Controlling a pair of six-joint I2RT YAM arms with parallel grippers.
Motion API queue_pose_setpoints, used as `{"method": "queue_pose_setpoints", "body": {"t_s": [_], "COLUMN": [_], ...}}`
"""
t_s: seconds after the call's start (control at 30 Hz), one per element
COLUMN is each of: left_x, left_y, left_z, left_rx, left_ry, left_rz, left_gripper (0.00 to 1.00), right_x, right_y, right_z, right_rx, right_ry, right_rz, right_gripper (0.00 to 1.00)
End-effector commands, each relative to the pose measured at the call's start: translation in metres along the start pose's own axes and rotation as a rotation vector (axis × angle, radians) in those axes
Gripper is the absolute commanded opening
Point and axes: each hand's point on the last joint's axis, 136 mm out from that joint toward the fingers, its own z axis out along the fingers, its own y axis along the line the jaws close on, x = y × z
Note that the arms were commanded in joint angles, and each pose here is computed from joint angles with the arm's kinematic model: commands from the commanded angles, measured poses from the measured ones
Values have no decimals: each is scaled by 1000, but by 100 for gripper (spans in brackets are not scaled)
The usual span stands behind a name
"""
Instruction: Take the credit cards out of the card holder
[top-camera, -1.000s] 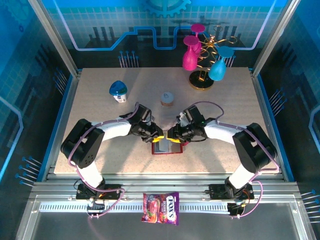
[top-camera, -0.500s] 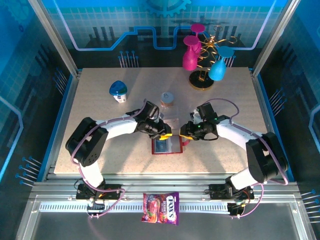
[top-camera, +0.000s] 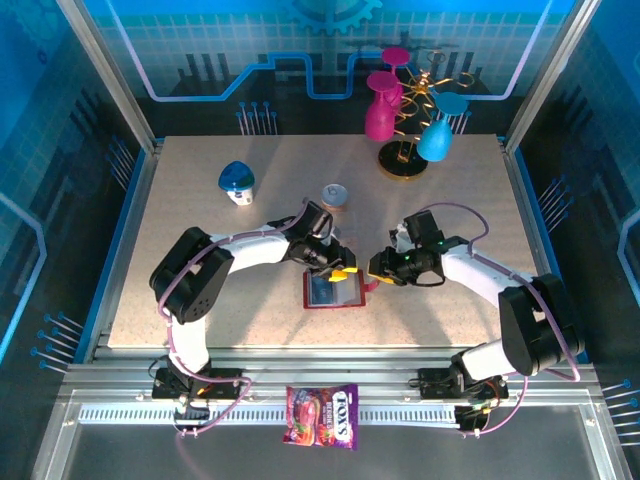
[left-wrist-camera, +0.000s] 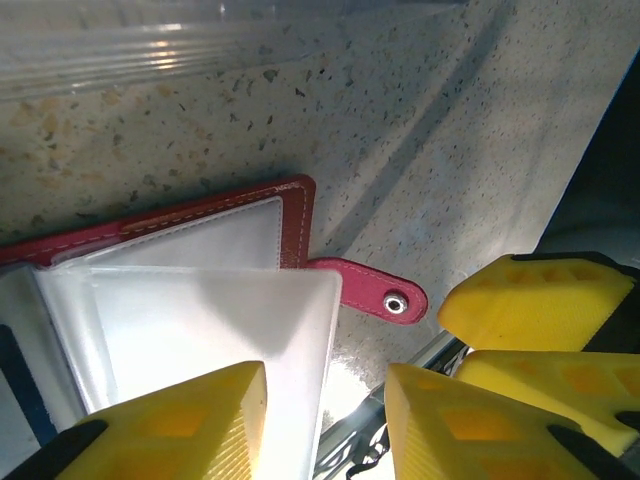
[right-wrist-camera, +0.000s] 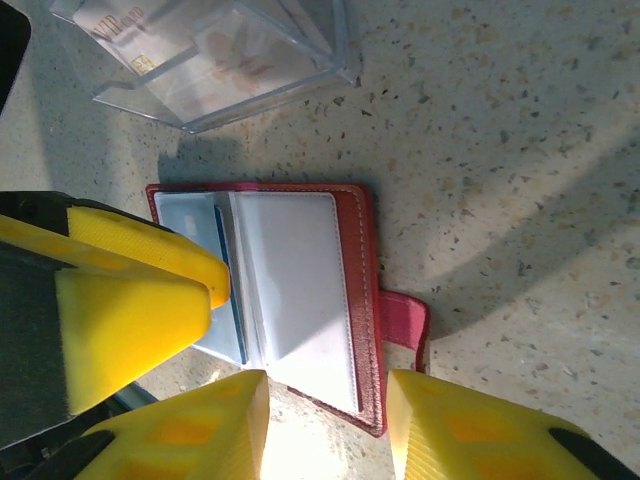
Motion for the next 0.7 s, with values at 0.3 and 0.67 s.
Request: {"method": "queue_pose_setpoints", "body": {"t_s": [0.3,0.67], "left_x": [10,9], "left_y": [3,11], "left_z": [-2,-17], "left_rx": [-16,-43], "left_ry": [26,-34], "left_rz": [-20,-10], "left_gripper": [40,40], "right_x": [0,0], "right_y": [-1,0], "right_z": [-4,3], "right_rx": [-2,40], "right_ry": [7,27], "right_rz": [-13,-43], "right_gripper": [38,37]}}
